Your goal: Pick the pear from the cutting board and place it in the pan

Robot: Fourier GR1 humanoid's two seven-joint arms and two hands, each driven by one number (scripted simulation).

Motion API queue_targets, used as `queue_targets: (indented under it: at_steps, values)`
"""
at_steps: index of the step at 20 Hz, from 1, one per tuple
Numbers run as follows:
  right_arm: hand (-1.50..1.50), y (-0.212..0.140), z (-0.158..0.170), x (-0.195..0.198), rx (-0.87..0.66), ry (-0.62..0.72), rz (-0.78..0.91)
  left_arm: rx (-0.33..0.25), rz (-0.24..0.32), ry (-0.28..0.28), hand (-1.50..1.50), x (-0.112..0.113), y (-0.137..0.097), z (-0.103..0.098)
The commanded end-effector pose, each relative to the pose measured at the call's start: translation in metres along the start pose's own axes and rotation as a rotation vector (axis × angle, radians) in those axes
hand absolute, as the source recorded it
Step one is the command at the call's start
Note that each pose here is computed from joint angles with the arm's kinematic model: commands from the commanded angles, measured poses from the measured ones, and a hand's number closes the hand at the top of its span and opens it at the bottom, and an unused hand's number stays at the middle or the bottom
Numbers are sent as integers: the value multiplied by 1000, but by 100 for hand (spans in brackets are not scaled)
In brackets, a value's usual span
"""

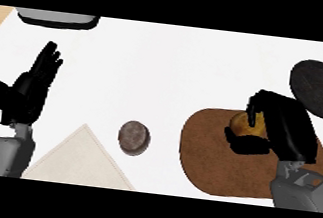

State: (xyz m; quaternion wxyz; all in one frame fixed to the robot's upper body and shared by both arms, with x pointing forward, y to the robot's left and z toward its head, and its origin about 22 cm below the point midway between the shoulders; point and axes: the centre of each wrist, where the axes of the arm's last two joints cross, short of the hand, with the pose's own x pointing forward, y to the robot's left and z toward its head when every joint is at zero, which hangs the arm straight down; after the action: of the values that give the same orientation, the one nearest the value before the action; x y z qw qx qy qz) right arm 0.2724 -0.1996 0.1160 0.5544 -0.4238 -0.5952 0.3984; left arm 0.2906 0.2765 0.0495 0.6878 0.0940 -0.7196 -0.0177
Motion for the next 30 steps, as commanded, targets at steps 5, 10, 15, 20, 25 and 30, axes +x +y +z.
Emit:
queue_targets:
  at_steps: [5, 10, 15, 20, 25, 30]
  values:
    - [150, -49, -22, -18, -227, 103, -210, -5, -9, -8, 0, 3, 2, -9]
    - [150, -68, -42, -74, -322, 182, -364, -22, -6, -7, 0, -2, -3, -3]
    - [150, -71, -63, -149, -347, 246, -288, -8, 15, -13, 0, 5, -3, -4]
    - [150, -76, -80, -209, -370, 265, -219, -17, -8, -26, 0, 8, -1, -12]
    - [150, -70, -73, -253, -402, 349, -47, -49, 7, -43, 0, 9, -26, -13]
    - [150, -75, -70, -279, -429, 381, -92, -63, 12, -50, 0, 11, -26, -17]
